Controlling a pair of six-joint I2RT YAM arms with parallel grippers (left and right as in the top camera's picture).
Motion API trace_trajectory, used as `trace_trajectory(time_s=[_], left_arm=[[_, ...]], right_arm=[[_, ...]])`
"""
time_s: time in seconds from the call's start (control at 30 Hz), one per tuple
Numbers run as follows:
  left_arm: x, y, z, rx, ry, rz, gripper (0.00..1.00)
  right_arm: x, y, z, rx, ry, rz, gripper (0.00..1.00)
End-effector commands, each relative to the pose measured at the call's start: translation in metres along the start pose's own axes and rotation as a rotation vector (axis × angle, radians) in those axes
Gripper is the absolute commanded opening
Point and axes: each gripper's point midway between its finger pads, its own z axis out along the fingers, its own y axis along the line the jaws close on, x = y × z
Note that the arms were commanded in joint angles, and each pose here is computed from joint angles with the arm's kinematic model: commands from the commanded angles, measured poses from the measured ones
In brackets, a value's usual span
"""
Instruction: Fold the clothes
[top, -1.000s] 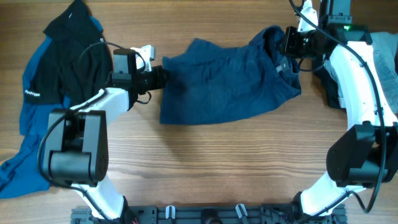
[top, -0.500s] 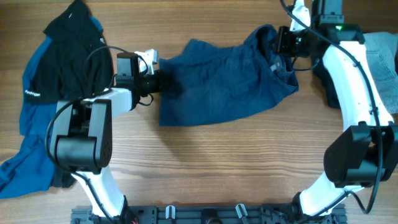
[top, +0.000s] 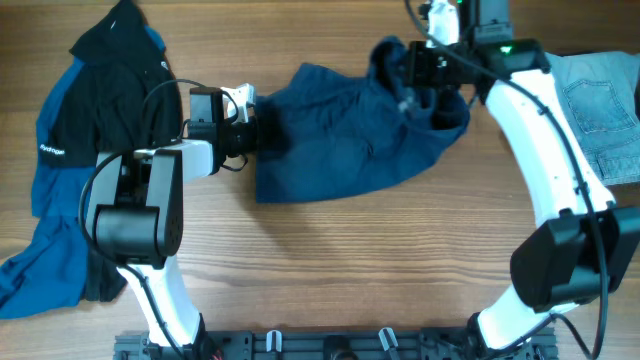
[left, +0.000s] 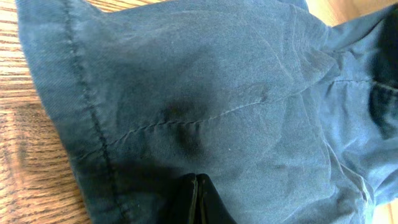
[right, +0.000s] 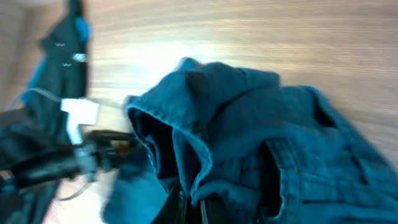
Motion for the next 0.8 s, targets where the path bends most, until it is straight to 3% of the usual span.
trace_trajectory(time_s=[0.0,0.2,0.4,0.53,0.63,0.67,0.77], left_arm=[[0.027,0.029,0.011,-0.085,0.057,-0.062,0.04],[0.029,0.030,0.010,-0.091,0.061,-0.065,0.04],[0.030,0.032,0.010,-0.096,0.066,-0.066,0.04],[0.030,0.032,0.010,-0.096,0.066,-0.066,0.04],[0.030,0.032,0.010,-0.096,0.065,-0.068,0.04],[0.029,0.032,0.008,-0.098,0.065,-0.072,0.04],[0.022,0.034,-0.012,-0.096,0.062,-0.120,0.04]], right_arm=[[-0.004,0.079,0.004,-0.108,-0.052,0.027,0.04],[0.018,0.123,0.054,-0.062,-0.050,0.061,0.04],[0.054,0.116,0.119,-0.024,0.053,0.105,0.04],[0.057,0.119,0.131,-0.059,0.065,0.098,0.05],[0.053,0.142,0.128,-0.177,0.062,0.026,0.30],[0.053,0.149,0.127,-0.215,0.070,0.022,0.45],[0.054,0.166,0.121,-0.312,0.086,-0.012,0.56]])
